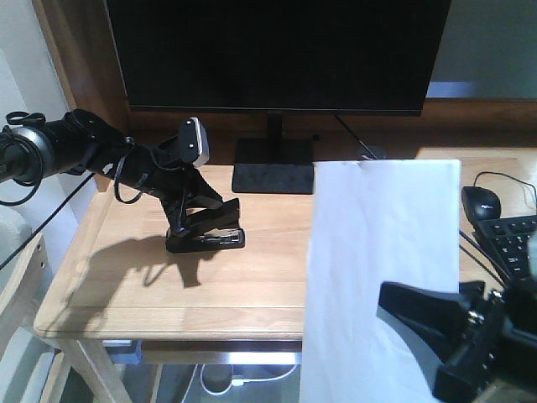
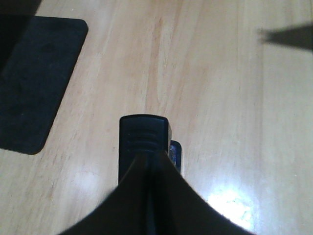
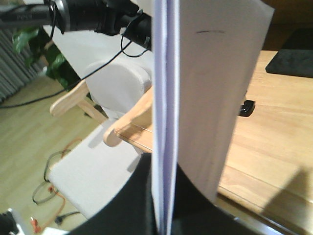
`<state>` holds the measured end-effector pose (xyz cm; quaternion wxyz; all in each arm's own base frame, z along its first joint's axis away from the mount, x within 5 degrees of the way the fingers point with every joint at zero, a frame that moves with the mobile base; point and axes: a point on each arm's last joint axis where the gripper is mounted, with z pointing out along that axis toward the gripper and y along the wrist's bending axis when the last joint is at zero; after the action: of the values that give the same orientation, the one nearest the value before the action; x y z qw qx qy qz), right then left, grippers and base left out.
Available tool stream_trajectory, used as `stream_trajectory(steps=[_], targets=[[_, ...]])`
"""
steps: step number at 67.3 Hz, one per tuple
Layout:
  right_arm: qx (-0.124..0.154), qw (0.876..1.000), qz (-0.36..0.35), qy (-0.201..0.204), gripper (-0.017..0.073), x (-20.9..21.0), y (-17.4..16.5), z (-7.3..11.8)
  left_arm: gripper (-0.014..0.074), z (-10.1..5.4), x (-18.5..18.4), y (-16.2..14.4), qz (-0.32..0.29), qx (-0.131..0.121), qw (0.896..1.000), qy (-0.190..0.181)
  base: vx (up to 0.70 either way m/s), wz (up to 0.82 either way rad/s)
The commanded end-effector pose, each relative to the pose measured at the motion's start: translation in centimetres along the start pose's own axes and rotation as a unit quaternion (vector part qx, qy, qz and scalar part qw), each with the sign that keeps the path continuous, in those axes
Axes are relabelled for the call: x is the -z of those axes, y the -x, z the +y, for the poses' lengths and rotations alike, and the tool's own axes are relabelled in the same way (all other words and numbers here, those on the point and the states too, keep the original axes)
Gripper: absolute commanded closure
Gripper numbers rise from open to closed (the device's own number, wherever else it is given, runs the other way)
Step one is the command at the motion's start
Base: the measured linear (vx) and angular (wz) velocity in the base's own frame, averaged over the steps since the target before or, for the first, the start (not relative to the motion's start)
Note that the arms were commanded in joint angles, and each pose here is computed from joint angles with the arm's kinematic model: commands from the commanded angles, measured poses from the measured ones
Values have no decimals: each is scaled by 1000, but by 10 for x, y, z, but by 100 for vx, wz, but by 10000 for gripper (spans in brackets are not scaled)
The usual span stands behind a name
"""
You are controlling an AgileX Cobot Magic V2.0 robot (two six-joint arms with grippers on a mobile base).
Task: Grab stapler and paper to desk for stapling
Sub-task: 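Swing the right gripper with the white paper over the desk beside the stapler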
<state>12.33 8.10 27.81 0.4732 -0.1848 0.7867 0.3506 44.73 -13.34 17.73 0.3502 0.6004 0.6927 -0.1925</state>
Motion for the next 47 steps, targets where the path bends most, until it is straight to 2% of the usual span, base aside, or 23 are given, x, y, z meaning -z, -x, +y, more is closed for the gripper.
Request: stream_trajectory(steps=[1,9,14,21,36,41,47], targets=[[52,999,3,-9,561,-8,16,-4,600,4,26,32,-40,-10,999,29,0,0],[54,998,32,-23,561,-26,19,-19,600,4,26,32,-40,-10,999,29,0,0],[65,996,49,-29,561,-38,19,-28,600,4,26,32,-40,-10,999,28,0,0],[57,996,60,-39,561,-55,19,-42,600,4,26,32,-40,-10,999,28,0,0],[45,997,57,-34,561,-91,23,-66,600,4,26,32,-40,-10,999,28,0,0],[34,998,52,-11,561,-99,24,-67,600,4,26,32,-40,-10,999,28,0,0],[28,997,45,60,561,-105,28,-58,600,4,26,32,-40,-10,999,28,0,0]])
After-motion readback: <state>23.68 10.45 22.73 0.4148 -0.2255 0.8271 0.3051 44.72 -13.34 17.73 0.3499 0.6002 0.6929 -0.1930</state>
